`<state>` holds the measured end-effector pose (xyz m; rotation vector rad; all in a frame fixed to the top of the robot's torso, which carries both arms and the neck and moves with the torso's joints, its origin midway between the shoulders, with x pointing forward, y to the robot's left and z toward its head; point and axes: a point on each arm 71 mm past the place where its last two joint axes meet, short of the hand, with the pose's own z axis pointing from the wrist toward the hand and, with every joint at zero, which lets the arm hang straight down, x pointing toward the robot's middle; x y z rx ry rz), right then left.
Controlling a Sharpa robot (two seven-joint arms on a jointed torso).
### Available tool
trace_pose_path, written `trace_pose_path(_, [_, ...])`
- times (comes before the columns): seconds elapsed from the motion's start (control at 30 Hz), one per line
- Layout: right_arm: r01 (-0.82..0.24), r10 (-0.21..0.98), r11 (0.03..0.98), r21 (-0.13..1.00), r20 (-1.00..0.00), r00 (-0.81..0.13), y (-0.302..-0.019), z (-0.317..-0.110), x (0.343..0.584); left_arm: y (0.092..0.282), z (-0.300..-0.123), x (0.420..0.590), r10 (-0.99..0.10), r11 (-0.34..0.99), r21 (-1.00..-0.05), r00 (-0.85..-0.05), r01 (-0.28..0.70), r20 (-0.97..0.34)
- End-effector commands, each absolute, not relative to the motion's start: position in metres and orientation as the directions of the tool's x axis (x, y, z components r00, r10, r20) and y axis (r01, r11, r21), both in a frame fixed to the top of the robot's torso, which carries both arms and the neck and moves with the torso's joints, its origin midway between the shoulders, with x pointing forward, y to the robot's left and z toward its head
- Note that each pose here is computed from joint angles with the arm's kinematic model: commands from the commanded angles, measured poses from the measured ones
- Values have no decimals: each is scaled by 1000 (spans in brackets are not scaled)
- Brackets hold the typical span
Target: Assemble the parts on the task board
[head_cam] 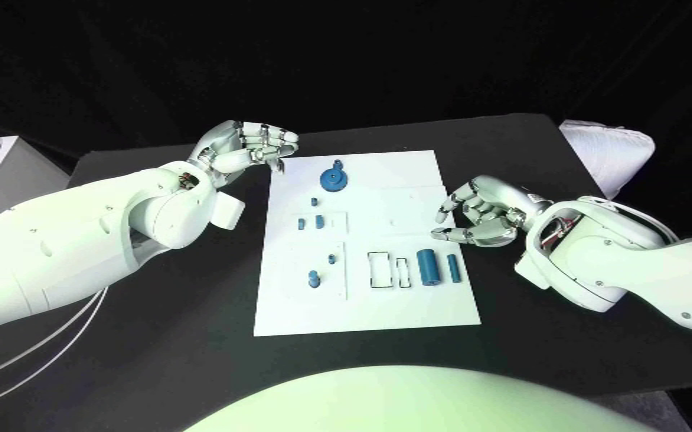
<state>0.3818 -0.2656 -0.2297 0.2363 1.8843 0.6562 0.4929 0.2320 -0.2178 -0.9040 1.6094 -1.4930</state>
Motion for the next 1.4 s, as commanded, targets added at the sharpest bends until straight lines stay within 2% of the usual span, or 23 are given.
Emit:
trace_pose_path(0.03, [-105,388,875,473,-813,-435,-269,-236,375,230,-218,491,-874,53,-999,-484,-8,-43])
trace_pose_path(0.37, [-107,321,910,401,-844,-430,-268,-242,363,231,-219,488,-875,53,-999,-483,-11,-41])
trace_pose_path(0.63, [-117,293,914,388,-833,-470,-253,-260,356,231,-218,487,-873,51,-999,-485,-12,-39])
trace_pose_path(1.4, [-102,229,941,322,-831,-507,-232,-288,357,232,-218,487,-873,51,-999,-486,-15,-37])
